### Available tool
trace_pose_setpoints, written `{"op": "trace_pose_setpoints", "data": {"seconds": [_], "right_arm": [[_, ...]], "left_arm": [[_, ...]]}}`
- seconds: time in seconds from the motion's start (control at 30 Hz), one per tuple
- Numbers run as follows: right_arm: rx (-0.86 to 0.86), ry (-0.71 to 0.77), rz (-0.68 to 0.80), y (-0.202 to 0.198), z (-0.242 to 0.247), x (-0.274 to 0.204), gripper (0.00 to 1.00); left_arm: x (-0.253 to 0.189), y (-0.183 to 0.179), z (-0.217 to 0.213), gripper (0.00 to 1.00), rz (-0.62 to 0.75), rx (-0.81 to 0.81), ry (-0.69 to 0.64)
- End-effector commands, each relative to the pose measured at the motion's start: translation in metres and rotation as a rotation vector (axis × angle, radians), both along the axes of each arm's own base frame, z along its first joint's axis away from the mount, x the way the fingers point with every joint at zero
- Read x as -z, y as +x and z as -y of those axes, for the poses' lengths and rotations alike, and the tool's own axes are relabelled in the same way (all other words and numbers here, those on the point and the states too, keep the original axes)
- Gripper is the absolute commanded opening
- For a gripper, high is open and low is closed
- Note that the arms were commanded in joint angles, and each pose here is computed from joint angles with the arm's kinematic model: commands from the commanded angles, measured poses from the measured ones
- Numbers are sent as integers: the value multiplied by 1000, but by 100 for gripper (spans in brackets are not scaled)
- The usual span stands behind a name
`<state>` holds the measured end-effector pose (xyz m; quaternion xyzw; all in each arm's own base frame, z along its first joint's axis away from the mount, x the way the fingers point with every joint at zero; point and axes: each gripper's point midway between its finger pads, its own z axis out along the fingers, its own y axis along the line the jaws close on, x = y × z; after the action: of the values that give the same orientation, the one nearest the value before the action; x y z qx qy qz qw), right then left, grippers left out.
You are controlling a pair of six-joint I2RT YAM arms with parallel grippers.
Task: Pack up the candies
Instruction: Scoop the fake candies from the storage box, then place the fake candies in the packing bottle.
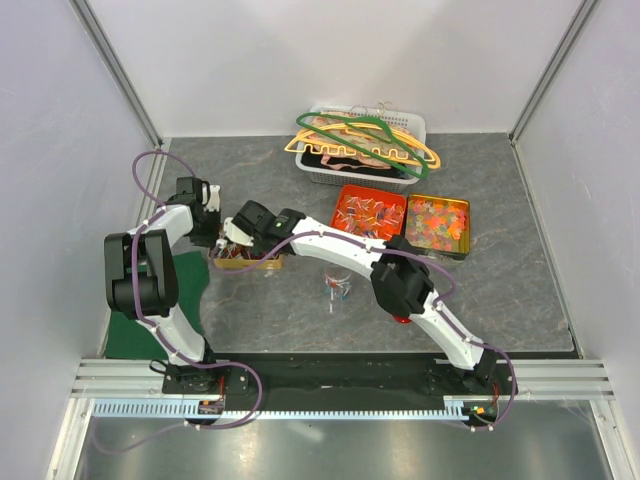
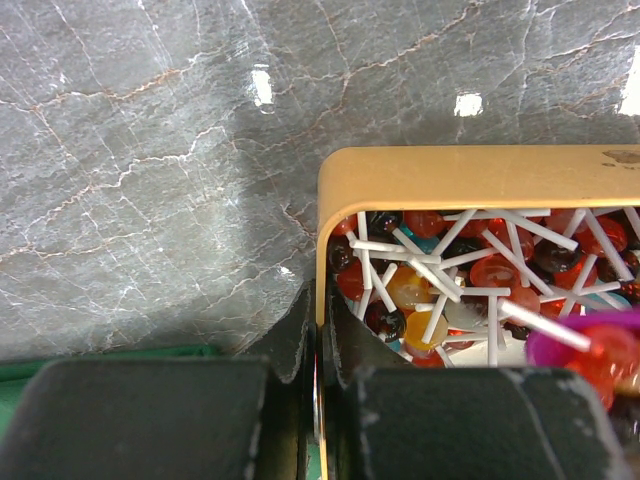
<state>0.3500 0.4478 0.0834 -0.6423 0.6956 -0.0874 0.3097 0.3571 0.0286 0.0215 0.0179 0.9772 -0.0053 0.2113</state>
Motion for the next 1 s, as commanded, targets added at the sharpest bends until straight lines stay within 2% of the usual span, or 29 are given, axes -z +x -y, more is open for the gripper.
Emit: {"op": "trace_pose_setpoints", "data": {"seconds": [0.0,0.73,0.97], "right_arm": [[46,94,41,7,8,-46,0],[50,211,-11,2,52,-100,0],[30,291,-100,-2,83,-124,0]], "left_arm": [[-16,13,1,2,66,-7,-23],[-15,12,0,2,64,-12,-22],[-15,12,1,2,61,-9,-26]]}}
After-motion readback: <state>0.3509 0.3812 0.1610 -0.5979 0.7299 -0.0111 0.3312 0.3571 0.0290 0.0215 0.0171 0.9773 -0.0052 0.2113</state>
